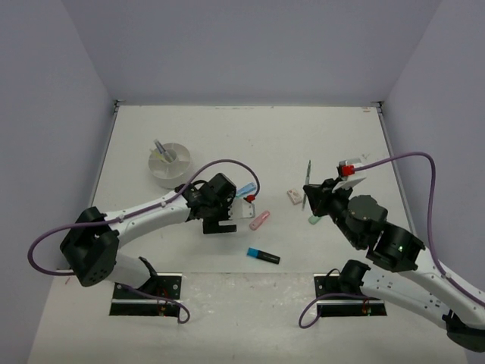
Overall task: Sort the stationery into containers
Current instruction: Close the pen cap on the pen.
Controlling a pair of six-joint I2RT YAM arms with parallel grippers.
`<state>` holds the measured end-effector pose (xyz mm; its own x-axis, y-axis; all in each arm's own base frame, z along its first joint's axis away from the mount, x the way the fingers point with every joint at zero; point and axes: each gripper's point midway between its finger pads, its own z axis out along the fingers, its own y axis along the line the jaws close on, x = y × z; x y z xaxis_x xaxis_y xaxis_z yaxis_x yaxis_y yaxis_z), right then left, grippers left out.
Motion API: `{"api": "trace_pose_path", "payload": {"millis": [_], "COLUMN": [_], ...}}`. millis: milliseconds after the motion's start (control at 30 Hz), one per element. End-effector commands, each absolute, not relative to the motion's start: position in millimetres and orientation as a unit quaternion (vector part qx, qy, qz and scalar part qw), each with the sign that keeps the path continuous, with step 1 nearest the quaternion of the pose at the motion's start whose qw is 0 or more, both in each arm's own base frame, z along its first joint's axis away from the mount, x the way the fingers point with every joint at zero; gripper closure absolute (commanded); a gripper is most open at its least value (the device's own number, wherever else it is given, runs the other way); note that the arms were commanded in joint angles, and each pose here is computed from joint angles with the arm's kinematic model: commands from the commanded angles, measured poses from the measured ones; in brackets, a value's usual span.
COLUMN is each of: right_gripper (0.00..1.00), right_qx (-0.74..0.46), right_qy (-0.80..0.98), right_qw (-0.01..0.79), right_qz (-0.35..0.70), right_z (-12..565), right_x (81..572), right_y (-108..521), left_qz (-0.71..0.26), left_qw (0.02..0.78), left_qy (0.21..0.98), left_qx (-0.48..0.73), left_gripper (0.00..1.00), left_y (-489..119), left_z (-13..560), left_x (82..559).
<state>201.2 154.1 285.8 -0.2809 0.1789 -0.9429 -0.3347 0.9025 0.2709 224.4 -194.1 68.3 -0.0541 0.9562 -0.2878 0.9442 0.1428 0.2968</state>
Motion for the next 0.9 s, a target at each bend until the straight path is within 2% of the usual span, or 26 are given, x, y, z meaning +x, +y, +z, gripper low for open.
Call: {"api": "trace_pose_path", "payload": {"millis": [0,200,267,500,600,733,867], "right_gripper": [1.0,1.0,1.0,1.0,1.0,1.0,1.0], "right_qx": [-0.063,-0.069,-0.064,-0.058,-0.057,-0.055,-0.054], "right_qy": [0.759,0.75,0.744,0.728,0.725,0.726,0.727], "right_qw": [0.609,0.607,0.612,0.629,0.629,0.627,0.625], "right_qz": [0.222,0.253,0.261,0.267,0.275,0.278,0.279], "right_z": [290.9,295.3,300.6,311.0,311.8,309.3,308.0], "right_x": [202.3,195.4,193.0,187.7,185.1,184.6,184.7], "right_y": [157.2,162.8,159.7,148.6,148.1,148.3,149.3], "left_qz": [0.01,0.042,0.04,0.056,0.053,0.053,0.044], "left_qw": [0.223,0.155,0.13,0.131,0.147,0.113,0.092], "left_qy": [0.558,0.419,0.371,0.279,0.254,0.223,0.22], "left_qx": [0.8,0.894,0.919,0.95,0.954,0.967,0.97], "left_gripper": [0.01,0.04,0.0,0.01,0.09,0.3,0.37], "left_y": [-204.4,-192.9,-194.7,-221.3,-231.0,-215.9,-201.8], "left_z": [66.9,46.7,38.7,53.9,55.8,40.4,28.6], "left_x": [222.5,221.6,219.6,235.5,238.8,231.1,221.8]}}
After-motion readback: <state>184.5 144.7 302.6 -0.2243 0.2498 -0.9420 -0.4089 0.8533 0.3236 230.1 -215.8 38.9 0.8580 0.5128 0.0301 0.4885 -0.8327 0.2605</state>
